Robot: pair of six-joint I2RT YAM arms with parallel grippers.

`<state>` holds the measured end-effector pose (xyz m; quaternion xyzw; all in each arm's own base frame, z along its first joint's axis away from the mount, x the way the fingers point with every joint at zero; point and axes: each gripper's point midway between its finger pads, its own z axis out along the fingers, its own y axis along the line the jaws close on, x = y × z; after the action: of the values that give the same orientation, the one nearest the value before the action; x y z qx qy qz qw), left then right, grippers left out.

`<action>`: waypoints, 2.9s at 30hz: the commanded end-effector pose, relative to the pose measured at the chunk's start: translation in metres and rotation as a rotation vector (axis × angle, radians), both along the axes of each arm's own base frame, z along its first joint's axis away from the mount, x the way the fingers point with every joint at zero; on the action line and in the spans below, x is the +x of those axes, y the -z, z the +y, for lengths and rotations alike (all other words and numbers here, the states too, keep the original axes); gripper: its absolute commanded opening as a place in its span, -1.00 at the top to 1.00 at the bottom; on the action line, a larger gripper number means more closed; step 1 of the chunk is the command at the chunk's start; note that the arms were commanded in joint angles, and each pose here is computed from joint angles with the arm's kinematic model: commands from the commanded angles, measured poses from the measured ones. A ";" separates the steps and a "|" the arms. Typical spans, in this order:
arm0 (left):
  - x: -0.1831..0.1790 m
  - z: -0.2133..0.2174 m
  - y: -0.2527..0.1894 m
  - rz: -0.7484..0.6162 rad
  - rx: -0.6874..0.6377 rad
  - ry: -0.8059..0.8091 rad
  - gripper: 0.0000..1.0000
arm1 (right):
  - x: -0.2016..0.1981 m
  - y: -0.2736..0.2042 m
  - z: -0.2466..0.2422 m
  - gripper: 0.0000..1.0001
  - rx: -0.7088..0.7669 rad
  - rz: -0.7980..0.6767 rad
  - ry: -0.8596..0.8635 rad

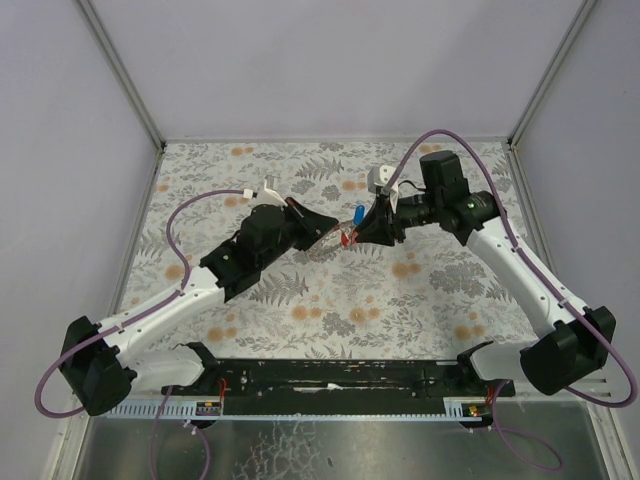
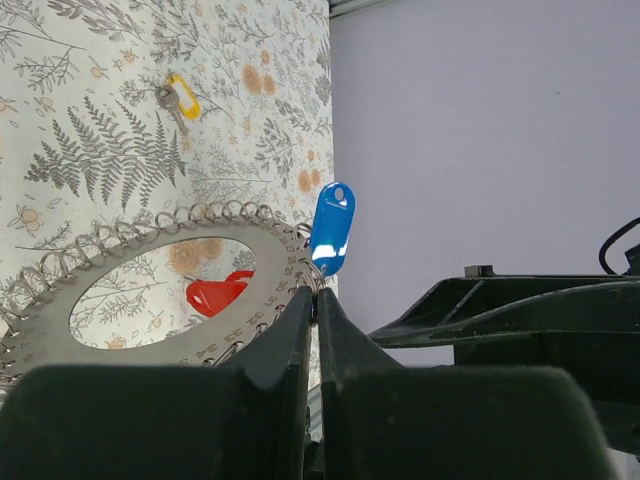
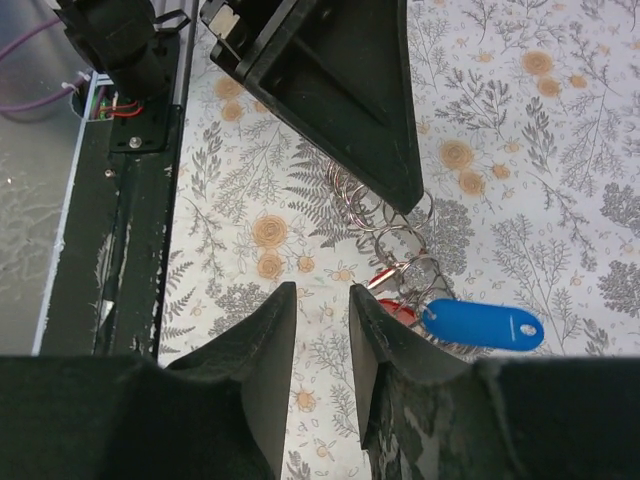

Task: Remove the keys from the keyring
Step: Pick up the key from the keyring.

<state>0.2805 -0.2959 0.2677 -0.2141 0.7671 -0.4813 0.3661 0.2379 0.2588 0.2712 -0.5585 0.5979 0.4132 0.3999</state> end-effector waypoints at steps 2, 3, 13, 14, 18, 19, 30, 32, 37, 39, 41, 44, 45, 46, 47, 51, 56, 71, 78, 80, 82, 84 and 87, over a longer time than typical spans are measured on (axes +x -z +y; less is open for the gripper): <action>0.003 -0.007 -0.029 -0.061 -0.100 0.022 1.00 | 0.021 -0.017 0.005 0.25 -0.021 -0.167 0.014; 0.004 -0.007 -0.028 -0.057 -0.103 0.022 1.00 | 0.023 -0.020 0.005 0.22 -0.030 -0.182 0.012; 0.007 -0.005 -0.018 -0.011 -0.171 0.014 1.00 | -0.001 -0.027 0.017 0.19 -0.063 -0.118 -0.038; 0.007 -0.005 -0.018 -0.009 -0.172 0.015 1.00 | -0.005 -0.029 0.018 0.21 -0.051 -0.090 -0.043; 0.007 -0.004 -0.022 -0.013 -0.175 0.023 1.00 | -0.014 -0.031 0.021 0.26 -0.031 -0.022 -0.040; 0.008 -0.004 -0.022 -0.014 -0.176 0.021 1.00 | -0.014 -0.029 0.021 0.27 -0.033 -0.008 -0.036; 0.009 -0.005 -0.023 -0.010 -0.187 0.021 1.00 | -0.034 0.007 0.035 0.33 -0.064 0.070 -0.059; 0.009 -0.005 -0.025 -0.011 -0.187 0.022 1.00 | -0.024 0.008 0.035 0.32 -0.077 0.051 -0.008; 0.010 -0.005 -0.025 -0.008 -0.189 0.017 1.00 | -0.006 0.016 0.027 0.32 -0.128 0.007 0.093; 0.010 -0.006 -0.026 -0.007 -0.195 0.017 1.00 | 0.003 0.023 0.023 0.31 -0.152 -0.011 0.146; 0.011 -0.006 -0.027 -0.007 -0.203 0.016 1.00 | 0.010 0.029 0.020 0.29 -0.171 -0.024 0.181; 0.012 -0.005 -0.026 -0.005 -0.204 0.006 1.00 | 0.000 0.028 0.021 0.27 -0.170 -0.036 0.082; 0.014 -0.005 -0.026 -0.006 -0.200 0.001 1.00 | -0.009 0.027 0.020 0.26 -0.183 -0.037 0.017; 0.014 -0.005 -0.026 -0.007 -0.195 -0.002 1.00 | -0.017 0.024 0.018 0.26 -0.193 -0.047 -0.039; 0.015 -0.004 -0.026 -0.008 -0.193 -0.006 1.00 | -0.030 0.024 0.012 0.26 -0.224 -0.029 -0.102; 0.017 -0.004 -0.031 -0.022 -0.207 -0.015 1.00 | -0.052 0.012 -0.003 0.29 -0.260 -0.108 -0.253; 0.018 -0.005 -0.036 -0.039 -0.213 -0.008 1.00 | -0.052 0.022 -0.009 0.37 -0.252 -0.205 -0.239; 0.009 0.002 -0.040 -0.086 -0.167 0.034 1.00 | -0.014 0.030 0.008 0.29 0.043 -0.450 0.106; 0.004 0.002 -0.036 -0.082 -0.164 0.051 1.00 | -0.003 0.014 0.012 0.34 0.086 -0.613 0.130; 0.003 0.001 -0.035 -0.077 -0.173 0.056 1.00 | -0.006 0.013 0.013 0.36 0.095 -0.643 0.115; 0.003 0.001 -0.034 -0.075 -0.176 0.058 1.00 | -0.011 0.013 0.015 0.38 0.106 -0.664 0.102; 0.003 -0.001 -0.034 -0.073 -0.179 0.062 1.00 | -0.013 0.011 0.017 0.38 0.117 -0.677 0.101; 0.003 -0.003 -0.034 -0.068 -0.180 0.070 1.00 | -0.010 0.011 0.017 0.38 0.122 -0.682 0.115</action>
<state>0.2832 -0.2957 0.2679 -0.2190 0.7507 -0.5243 0.3371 0.2220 0.2721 0.2380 -0.6140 0.4678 0.2356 0.5905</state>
